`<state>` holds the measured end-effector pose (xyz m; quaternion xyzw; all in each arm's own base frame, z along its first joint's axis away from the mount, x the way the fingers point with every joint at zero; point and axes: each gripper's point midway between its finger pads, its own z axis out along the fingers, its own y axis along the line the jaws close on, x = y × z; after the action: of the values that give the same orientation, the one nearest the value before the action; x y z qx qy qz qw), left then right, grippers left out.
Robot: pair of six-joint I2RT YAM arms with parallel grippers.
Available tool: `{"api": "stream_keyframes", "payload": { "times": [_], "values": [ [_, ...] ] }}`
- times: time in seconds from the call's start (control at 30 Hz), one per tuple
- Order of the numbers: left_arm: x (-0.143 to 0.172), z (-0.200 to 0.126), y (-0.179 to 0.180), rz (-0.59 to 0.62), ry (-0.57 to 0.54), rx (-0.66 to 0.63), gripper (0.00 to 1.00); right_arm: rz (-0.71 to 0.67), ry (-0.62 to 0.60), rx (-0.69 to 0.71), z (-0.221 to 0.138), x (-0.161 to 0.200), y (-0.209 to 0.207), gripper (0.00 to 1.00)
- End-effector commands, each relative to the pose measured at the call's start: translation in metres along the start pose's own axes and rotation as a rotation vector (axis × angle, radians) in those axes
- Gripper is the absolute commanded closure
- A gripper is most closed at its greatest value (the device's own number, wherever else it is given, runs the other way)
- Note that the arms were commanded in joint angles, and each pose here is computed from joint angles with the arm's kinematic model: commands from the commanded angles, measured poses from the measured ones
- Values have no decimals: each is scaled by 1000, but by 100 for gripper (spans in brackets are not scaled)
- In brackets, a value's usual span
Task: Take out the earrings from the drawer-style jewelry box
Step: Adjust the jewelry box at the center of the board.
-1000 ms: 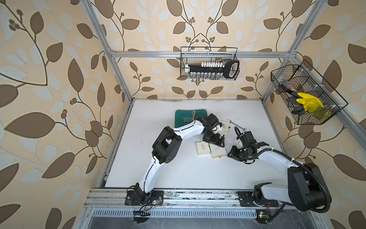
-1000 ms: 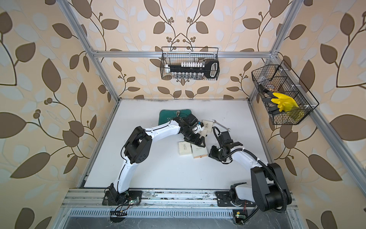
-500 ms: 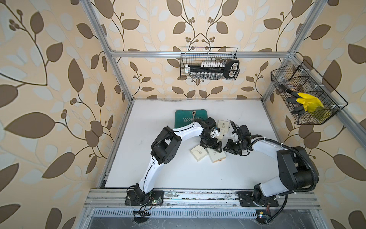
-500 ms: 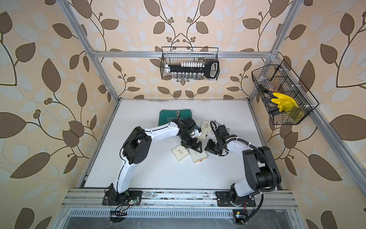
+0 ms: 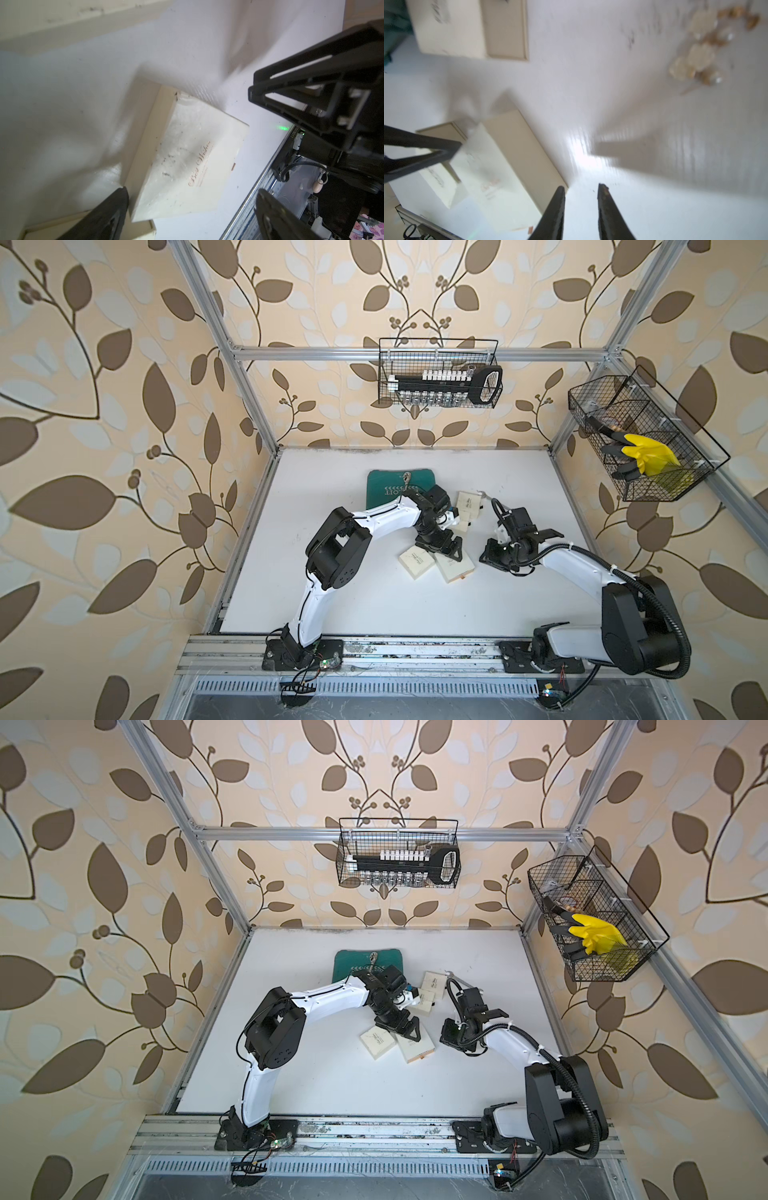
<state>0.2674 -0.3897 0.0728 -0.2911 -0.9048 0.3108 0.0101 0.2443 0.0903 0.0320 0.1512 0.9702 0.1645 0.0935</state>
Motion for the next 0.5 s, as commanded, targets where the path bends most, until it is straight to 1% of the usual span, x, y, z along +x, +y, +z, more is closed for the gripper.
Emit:
{"api": "stream_keyframes", "payload": {
  "times": [0.0,0.1,0.23,0.33,0.47],
  "values": [
    [-4,-15,-12,31,-35,17,3,-7,83,0,7,27,-2,71],
    [-4,-14,-13,32,-34,20,3,-46,117,-65,12,33,10,71],
    [-2,-13,-12,30,-28,23,3,-51,117,-105,16,24,21,70],
    [0,-12,-12,33,-21,24,3,-27,99,-128,18,8,29,71],
    [3,-12,-15,42,-7,42,3,1,61,-160,17,-22,41,71]
  ]
}}
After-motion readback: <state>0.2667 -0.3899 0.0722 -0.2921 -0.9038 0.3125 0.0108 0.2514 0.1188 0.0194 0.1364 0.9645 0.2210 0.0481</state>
